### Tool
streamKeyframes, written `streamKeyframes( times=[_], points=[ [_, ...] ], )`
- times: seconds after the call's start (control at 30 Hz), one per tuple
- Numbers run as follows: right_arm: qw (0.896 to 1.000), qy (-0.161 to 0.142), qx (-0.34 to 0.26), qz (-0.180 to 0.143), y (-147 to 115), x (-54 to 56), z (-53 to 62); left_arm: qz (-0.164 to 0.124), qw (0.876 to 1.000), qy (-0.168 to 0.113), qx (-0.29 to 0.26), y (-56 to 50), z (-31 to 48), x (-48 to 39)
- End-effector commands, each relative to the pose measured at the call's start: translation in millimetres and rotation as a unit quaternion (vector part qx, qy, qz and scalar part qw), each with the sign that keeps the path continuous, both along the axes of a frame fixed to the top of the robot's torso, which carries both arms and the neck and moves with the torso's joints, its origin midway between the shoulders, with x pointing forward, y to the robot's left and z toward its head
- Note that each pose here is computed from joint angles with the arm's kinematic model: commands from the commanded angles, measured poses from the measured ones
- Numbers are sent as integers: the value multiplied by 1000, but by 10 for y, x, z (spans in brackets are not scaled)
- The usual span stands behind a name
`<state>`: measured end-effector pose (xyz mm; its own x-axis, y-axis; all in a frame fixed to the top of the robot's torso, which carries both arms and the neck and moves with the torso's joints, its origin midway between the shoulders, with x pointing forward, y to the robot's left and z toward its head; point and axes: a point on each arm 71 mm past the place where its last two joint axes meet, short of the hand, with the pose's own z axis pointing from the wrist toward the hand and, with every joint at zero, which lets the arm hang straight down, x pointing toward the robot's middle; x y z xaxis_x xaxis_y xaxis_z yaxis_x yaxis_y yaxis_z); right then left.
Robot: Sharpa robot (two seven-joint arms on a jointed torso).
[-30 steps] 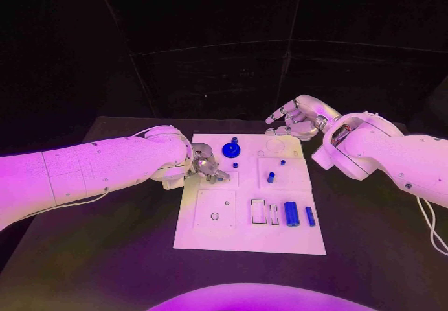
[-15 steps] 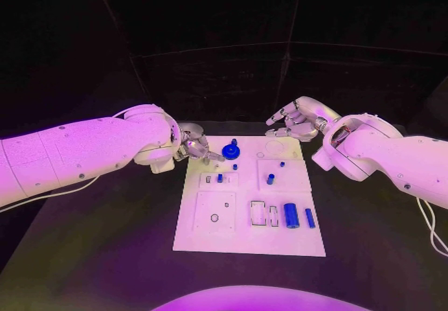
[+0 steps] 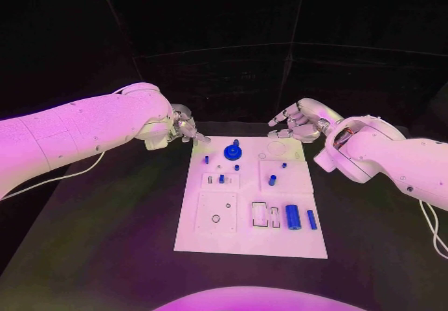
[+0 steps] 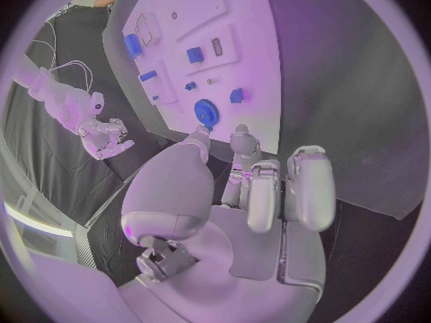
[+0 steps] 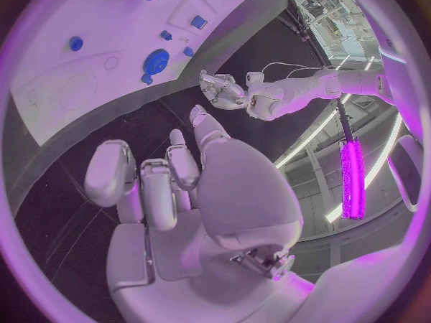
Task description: Assemble the parts on the task board
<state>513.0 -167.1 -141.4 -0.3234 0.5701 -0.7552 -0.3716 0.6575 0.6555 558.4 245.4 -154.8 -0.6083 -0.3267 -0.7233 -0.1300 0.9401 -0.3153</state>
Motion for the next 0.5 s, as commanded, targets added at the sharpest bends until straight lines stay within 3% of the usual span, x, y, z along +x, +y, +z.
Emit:
streamKeyframes(
  times=[0.03, 0.5],
  points=[
    [1000, -3, 1, 3, 8, 1, 16, -6, 1000, 12, 2, 2, -38, 40],
    [1000, -1, -1, 3, 3, 7, 9, -9, 999, 37, 10, -129, -322, 95]
  ],
)
